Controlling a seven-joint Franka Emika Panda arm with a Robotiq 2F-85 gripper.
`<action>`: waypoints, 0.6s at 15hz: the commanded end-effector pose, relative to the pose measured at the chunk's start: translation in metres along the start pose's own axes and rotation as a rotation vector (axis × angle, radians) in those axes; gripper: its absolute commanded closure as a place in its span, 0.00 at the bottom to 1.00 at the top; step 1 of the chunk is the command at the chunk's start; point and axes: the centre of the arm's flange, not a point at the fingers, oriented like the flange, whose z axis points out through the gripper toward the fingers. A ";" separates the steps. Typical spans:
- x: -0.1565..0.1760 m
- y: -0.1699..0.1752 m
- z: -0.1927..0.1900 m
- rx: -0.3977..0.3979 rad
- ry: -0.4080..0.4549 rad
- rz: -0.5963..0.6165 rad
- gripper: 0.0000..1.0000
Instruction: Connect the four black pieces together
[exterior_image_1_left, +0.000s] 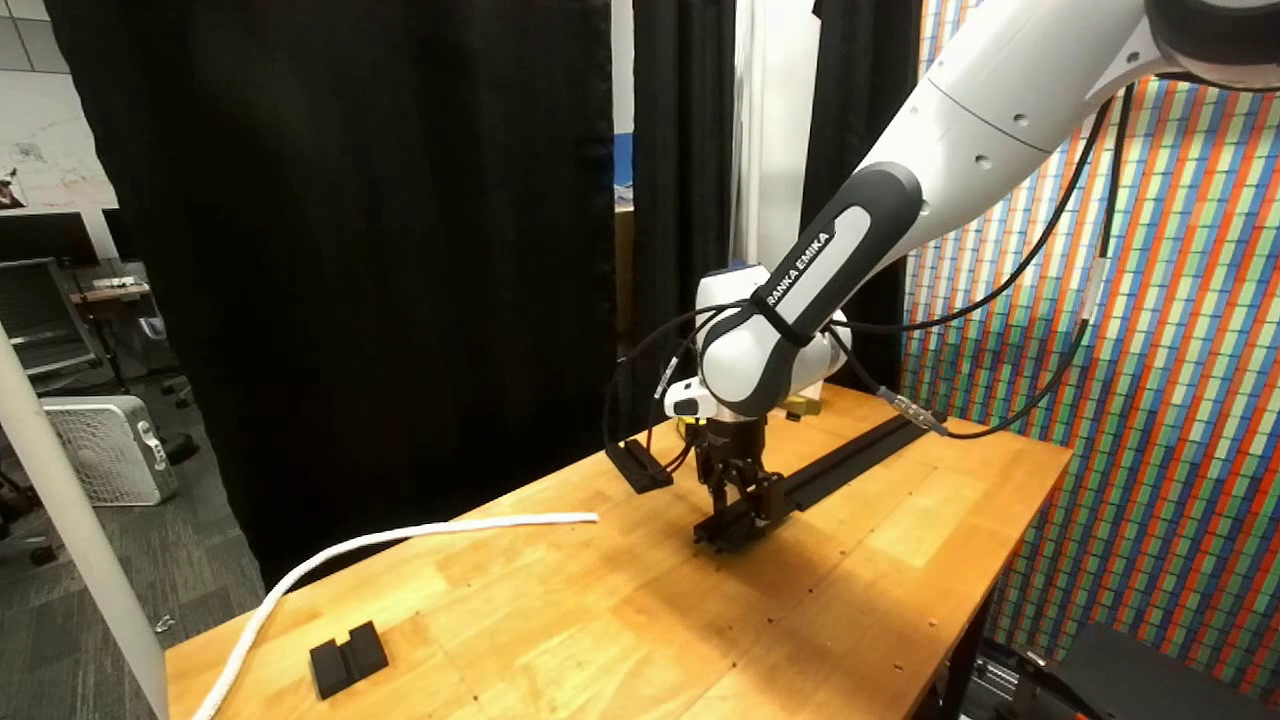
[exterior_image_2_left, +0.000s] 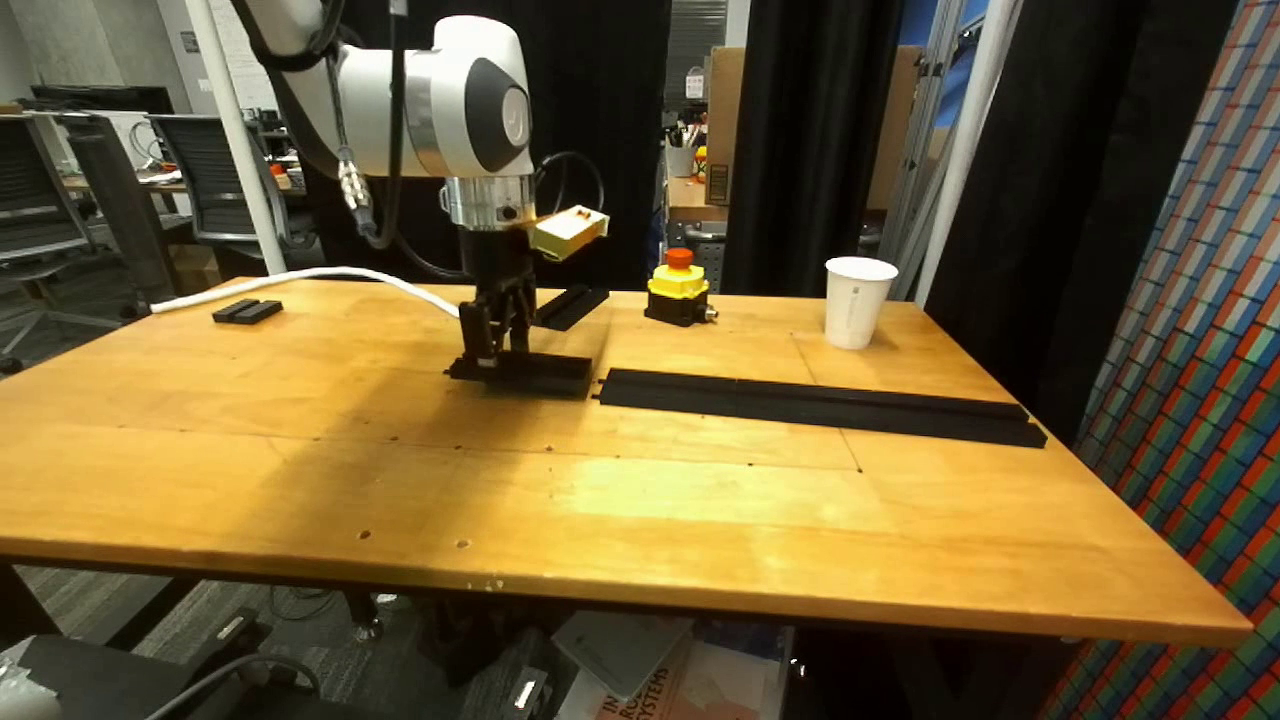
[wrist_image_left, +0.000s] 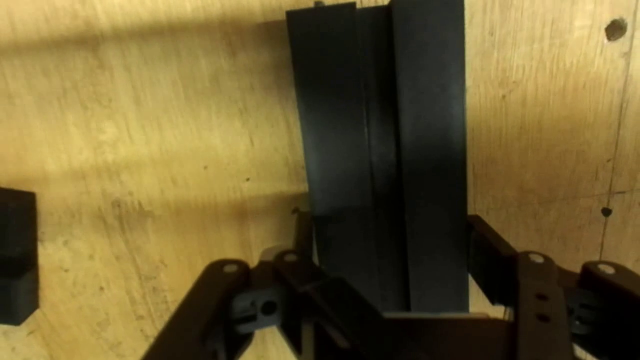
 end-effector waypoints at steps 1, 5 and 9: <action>-0.011 -0.004 -0.008 0.001 0.017 0.015 0.52; -0.017 -0.006 -0.004 0.006 0.017 0.022 0.52; -0.019 -0.007 -0.001 0.013 0.017 0.025 0.52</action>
